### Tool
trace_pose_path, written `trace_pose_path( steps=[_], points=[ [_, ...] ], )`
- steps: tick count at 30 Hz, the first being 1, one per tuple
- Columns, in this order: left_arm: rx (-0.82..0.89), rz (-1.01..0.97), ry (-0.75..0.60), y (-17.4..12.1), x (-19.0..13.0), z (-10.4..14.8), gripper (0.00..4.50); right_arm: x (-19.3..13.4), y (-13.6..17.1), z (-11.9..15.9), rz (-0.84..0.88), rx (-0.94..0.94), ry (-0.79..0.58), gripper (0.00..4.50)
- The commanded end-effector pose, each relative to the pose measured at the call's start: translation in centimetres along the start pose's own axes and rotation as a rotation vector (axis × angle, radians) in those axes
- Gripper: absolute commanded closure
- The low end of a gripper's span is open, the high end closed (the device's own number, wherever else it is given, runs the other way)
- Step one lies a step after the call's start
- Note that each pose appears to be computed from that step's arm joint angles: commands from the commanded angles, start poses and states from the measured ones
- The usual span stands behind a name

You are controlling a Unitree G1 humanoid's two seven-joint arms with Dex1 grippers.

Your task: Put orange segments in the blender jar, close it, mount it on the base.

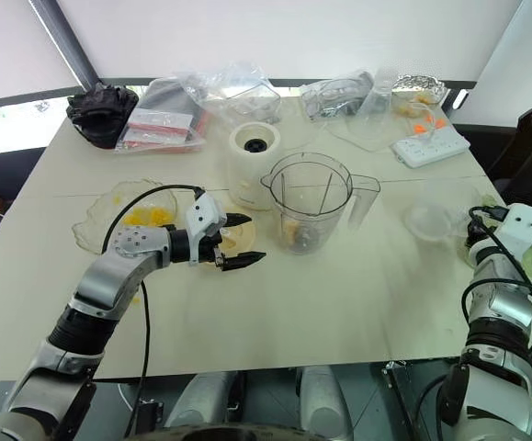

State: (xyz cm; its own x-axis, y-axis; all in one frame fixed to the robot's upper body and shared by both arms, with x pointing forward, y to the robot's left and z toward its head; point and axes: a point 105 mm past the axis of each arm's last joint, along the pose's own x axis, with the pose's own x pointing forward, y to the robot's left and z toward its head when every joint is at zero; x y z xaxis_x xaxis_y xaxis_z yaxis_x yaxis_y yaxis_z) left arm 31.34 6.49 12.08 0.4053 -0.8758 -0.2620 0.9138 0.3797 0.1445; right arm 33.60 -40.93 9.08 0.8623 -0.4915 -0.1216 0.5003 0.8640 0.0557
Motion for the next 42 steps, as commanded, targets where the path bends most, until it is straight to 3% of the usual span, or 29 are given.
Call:
trace_pose_path(
  steps=[1,11,19,26,38,42],
  points=[
    [0.038,0.007,-0.019,0.2,-0.1,0.8,0.0,0.1,-0.2,1.6,0.003,-0.004,-0.056,4.46],
    [0.041,0.015,-0.016,0.3,-0.3,0.6,0.0,-0.2,0.7,0.8,0.029,0.041,-0.054,4.46],
    [0.049,0.014,-0.015,0.3,-0.5,0.6,0.0,-1.1,1.7,3.5,0.055,0.302,-0.199,4.46],
    [0.044,0.015,-0.015,0.5,-0.6,0.7,0.0,-2.4,3.3,6.3,0.115,0.36,-0.283,4.46],
    [0.038,0.008,-0.025,0.4,-0.5,0.9,0.0,-7.3,6.9,12.9,0.297,0.238,-0.419,4.46],
    [0.008,0.024,-0.075,1.1,-0.6,1.6,0.0,-10.0,8.6,15.3,0.415,0.085,-0.463,4.46]
  ],
)
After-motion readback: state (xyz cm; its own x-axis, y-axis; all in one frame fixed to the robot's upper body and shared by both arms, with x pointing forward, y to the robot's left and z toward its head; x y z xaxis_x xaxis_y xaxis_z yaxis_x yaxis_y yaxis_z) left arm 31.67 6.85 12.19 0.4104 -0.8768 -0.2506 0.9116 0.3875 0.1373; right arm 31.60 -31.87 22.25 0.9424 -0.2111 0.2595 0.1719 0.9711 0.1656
